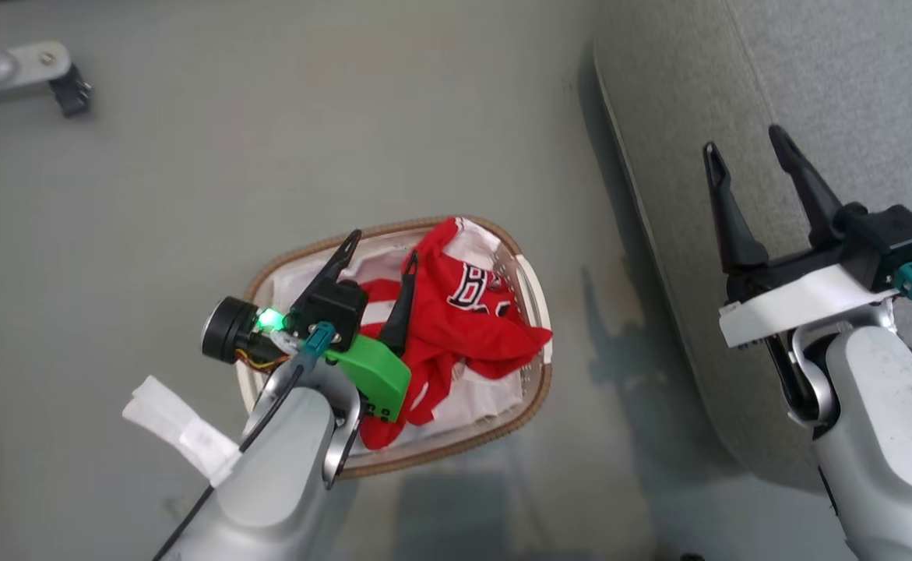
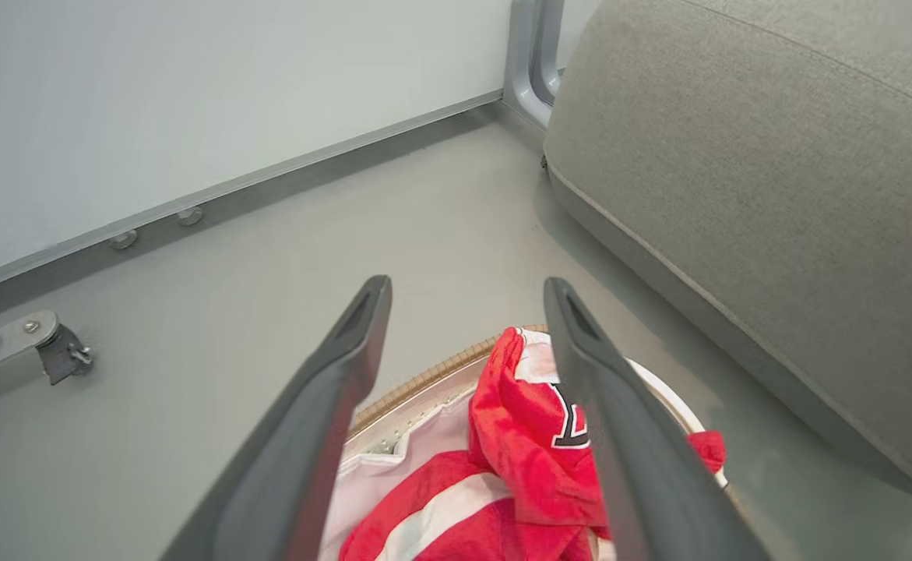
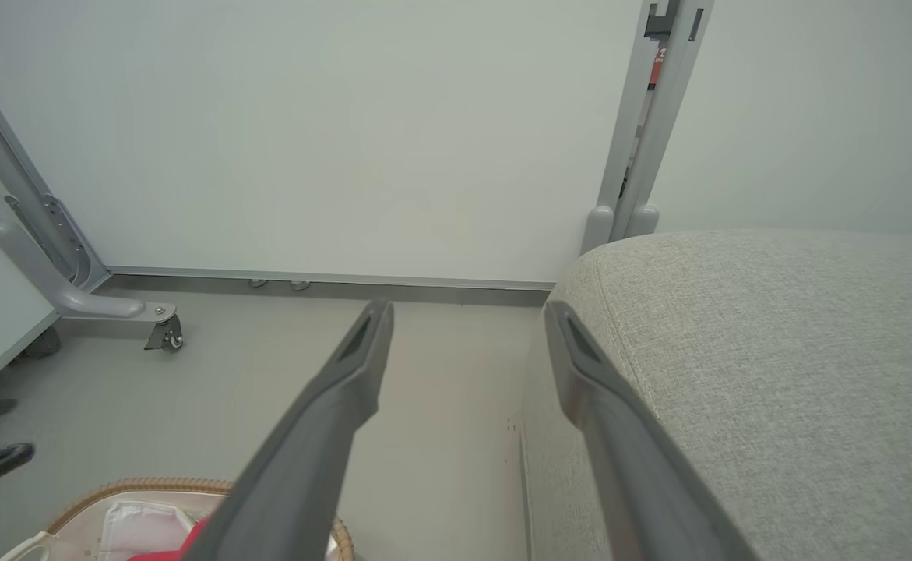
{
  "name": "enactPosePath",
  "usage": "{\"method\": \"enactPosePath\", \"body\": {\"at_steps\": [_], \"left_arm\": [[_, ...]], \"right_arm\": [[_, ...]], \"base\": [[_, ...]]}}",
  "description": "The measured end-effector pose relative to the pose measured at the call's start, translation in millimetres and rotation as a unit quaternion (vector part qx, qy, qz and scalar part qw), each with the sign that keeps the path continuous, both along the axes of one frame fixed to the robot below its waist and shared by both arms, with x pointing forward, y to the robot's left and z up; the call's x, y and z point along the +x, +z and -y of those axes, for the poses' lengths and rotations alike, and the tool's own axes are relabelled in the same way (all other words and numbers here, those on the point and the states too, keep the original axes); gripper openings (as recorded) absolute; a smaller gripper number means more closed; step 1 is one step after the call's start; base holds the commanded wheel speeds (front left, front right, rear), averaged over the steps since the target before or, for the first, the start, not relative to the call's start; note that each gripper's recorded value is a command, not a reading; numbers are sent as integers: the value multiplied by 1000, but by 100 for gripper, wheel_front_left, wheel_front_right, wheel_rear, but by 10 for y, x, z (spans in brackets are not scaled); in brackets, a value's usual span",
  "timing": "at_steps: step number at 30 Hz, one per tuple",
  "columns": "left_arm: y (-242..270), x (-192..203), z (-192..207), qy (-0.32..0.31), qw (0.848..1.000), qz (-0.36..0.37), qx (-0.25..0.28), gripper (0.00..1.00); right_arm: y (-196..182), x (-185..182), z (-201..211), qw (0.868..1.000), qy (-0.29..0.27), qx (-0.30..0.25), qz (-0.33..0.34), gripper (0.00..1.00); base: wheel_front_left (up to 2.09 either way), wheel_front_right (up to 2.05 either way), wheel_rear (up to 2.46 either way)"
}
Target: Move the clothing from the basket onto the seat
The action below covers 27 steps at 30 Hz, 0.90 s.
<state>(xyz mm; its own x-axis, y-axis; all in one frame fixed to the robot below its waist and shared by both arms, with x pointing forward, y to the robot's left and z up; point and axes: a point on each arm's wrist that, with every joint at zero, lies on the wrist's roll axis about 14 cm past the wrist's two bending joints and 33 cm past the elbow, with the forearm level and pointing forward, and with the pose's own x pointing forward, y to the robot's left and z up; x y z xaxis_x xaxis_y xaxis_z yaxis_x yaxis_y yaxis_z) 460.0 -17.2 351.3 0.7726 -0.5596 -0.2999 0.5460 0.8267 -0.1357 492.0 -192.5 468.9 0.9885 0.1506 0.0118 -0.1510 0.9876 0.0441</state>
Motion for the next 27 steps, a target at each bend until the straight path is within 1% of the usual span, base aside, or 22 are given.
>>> {"method": "enactPosePath", "body": {"at_steps": [7,8,11,13,14,16,18,21,23,27], "left_arm": [[-619,-16,300,-71,996,-51,28,100],[-724,-50,341,-85,994,-60,33,100],[-965,-73,425,-100,991,-82,35,100],[-1129,-60,447,-98,990,-98,38,100],[-1318,-87,430,-95,987,-117,52,100],[-1510,-127,371,-76,984,-147,58,100],[-1654,-158,368,-77,981,-161,69,100],[-1737,-128,432,-78,980,-170,67,100],[-1810,-174,445,-83,977,-181,72,100],[-2012,-393,366,-102,963,-227,99,100]], "right_arm": [[-222,145,95,1000,-6,-29,-7,100],[-284,157,113,999,-7,-34,-13,100],[-501,156,186,998,-13,-50,-35,100],[-644,149,234,997,-18,-54,-52,100],[-757,136,265,996,-23,-56,-65,100],[-854,116,307,995,-28,-57,-77,100],[-937,92,342,994,-36,-54,-88,100],[-1013,48,398,992,-42,-57,-100,100],[-1049,17,408,992,-43,-59,-106,100],[-1078,-19,404,991,-41,-60,-113,100]], "base": [[0,0,0],[0,0,0],[0,0,0],[0,0,0],[0,0,0],[0,0,0],[0,0,0],[0,0,0],[0,0,0],[0,0,0]]}}
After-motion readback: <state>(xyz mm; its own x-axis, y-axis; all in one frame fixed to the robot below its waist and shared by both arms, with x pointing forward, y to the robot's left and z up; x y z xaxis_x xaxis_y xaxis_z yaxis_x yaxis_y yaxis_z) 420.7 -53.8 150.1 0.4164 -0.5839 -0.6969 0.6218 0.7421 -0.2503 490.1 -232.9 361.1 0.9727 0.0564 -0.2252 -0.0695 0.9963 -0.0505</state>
